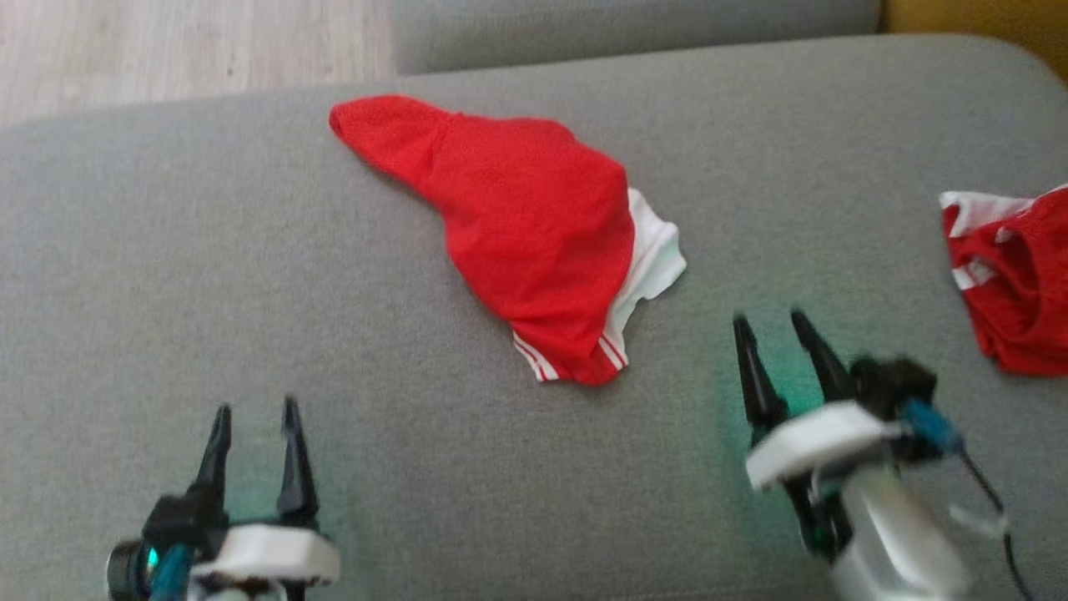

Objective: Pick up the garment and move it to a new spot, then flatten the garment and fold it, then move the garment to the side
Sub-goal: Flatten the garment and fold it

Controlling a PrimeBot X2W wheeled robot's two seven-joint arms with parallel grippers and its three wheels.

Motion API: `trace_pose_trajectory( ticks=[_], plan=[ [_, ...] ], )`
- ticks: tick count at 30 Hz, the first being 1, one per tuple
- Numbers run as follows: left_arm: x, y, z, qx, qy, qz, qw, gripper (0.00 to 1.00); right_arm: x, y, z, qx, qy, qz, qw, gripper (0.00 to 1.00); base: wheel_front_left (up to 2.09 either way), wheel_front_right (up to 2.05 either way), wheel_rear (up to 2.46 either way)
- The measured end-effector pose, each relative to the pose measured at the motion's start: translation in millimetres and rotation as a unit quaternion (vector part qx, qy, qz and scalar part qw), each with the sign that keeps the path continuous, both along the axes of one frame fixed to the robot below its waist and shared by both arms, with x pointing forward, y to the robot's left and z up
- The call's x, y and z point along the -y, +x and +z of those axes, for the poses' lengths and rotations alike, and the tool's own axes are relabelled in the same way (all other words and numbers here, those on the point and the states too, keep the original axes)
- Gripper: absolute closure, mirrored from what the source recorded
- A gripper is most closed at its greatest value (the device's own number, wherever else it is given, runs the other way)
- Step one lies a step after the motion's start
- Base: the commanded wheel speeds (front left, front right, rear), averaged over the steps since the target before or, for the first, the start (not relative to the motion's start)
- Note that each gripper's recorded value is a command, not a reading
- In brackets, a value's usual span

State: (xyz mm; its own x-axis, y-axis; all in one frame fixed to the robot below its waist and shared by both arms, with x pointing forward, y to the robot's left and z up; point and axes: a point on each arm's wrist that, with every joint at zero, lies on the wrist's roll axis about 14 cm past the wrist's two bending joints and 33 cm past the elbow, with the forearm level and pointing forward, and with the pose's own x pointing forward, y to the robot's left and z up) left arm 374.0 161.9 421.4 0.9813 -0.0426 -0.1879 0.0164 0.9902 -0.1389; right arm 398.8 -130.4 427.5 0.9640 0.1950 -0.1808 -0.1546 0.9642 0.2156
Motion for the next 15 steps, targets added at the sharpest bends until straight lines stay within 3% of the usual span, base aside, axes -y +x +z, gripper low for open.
trace_pose_trajectory(
  ticks=[7, 15],
  plan=[
    [12.6, 18.0, -2.9, -0.001, -0.015, -0.013, 1.000, 0.00, -20.9, 62.0, 15.2, 0.023, -0.046, 0.047, 0.998, 0.00, 0.00, 0.00, 0.00],
    [-0.2, 11.7, -19.3, -0.028, -0.016, 0.010, 0.999, 0.00, -31.7, 61.7, -61.3, -0.107, -0.083, 0.078, 0.988, 0.00, 0.00, 0.00, 0.00]
  ],
)
